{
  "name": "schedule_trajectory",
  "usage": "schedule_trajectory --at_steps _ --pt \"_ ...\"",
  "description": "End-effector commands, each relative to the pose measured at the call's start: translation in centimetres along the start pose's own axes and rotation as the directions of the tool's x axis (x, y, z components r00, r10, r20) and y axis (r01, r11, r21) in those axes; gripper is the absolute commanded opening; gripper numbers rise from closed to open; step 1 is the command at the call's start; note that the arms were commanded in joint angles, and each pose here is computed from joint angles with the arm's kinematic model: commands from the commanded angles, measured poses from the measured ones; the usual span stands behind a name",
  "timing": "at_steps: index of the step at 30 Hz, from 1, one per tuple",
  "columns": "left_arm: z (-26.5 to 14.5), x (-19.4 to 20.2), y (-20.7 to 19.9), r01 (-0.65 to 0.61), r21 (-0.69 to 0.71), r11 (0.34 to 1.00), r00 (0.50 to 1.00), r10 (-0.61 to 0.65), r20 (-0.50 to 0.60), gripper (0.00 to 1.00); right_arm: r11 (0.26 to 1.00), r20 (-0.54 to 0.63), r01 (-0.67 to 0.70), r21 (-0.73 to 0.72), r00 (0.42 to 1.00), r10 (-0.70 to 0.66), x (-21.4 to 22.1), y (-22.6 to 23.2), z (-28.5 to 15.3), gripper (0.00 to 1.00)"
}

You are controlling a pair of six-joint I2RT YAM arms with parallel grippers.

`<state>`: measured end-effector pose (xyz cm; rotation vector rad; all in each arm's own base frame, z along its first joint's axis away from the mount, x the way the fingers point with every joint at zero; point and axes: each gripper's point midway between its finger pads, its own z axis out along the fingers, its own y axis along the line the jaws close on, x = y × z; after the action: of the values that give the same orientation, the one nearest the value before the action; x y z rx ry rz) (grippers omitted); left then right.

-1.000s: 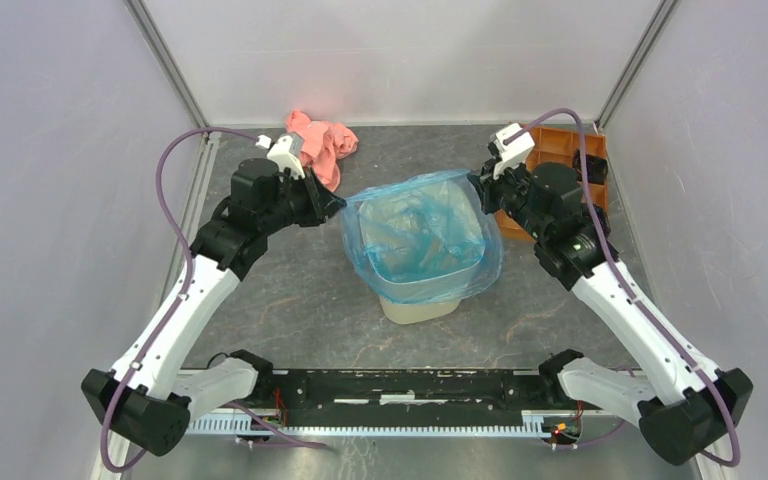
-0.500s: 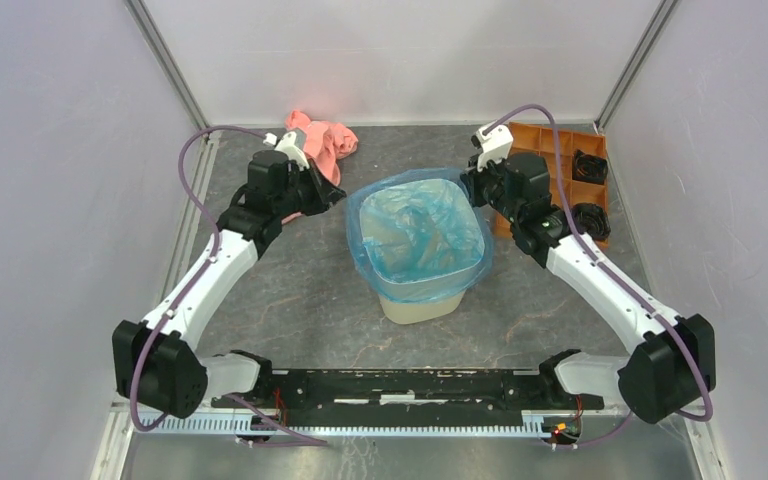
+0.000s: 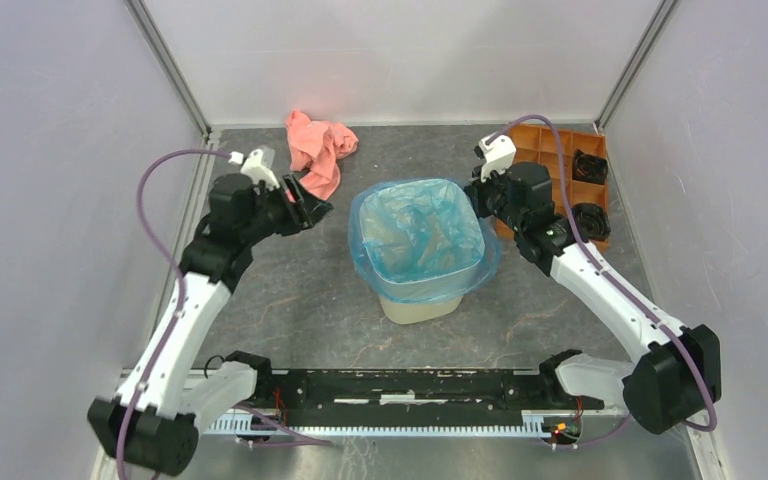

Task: Put the trash bags into the trash bin

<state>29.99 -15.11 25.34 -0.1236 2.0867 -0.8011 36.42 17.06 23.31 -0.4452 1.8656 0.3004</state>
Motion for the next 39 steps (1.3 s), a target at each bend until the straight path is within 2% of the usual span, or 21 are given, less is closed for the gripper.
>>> schedule_trajectory --at_steps 1,4,8,10,15,17,23,28,39 --pt "-3.6 0.6 -2.0 0.001 0.064 0.998 1.000 0.000 -0.011 0.66 1.000 0.050 0.007 0.003 0.999 -0.007 -1.4 -0.2 -0.7 0.00" --pt "-3.5 2.2 -3.7 0.075 0.189 0.979 0.996 -0.065 -0.060 0.70 1.000 0.051 0.004 0.006 0.999 -0.005 -1.3 -0.2 -0.8 0.00" --pt "-2.8 3.2 -4.9 0.145 0.289 0.946 0.987 -0.116 -0.113 0.64 1.000 0.068 -0.005 -0.011 0.998 0.005 -1.6 0.1 -1.0 0.00" --pt "-2.5 3.7 -5.3 0.168 0.337 0.926 0.982 -0.128 -0.138 0.65 1.000 0.070 -0.008 -0.012 0.998 0.009 -1.7 0.1 -1.1 0.00" --pt "-1.3 5.6 -4.8 0.247 0.370 0.896 0.963 -0.185 -0.195 0.61 1.000 0.079 -0.019 -0.023 0.997 0.021 -2.0 0.3 -1.2 0.00" --pt "-0.9 5.6 -4.7 0.258 0.379 0.889 0.962 -0.198 -0.189 0.55 0.999 0.078 -0.026 -0.029 0.997 0.029 -1.9 0.5 -1.2 0.00" --pt "2.1 5.8 -3.5 0.276 0.363 0.890 0.956 -0.215 -0.199 0.34 1.000 0.063 -0.023 -0.004 0.998 0.024 -1.1 0.0 -0.7 0.00" --pt "4.0 6.6 -2.0 0.264 0.326 0.908 0.956 -0.203 -0.211 0.03 0.999 0.039 -0.044 -0.011 0.998 0.045 -0.4 -0.7 0.3 0.00" --pt "4.3 10.1 1.6 0.297 0.194 0.935 0.941 -0.253 -0.225 0.02 0.989 -0.047 -0.107 -0.101 0.994 0.102 3.2 -0.1 1.1 0.00"
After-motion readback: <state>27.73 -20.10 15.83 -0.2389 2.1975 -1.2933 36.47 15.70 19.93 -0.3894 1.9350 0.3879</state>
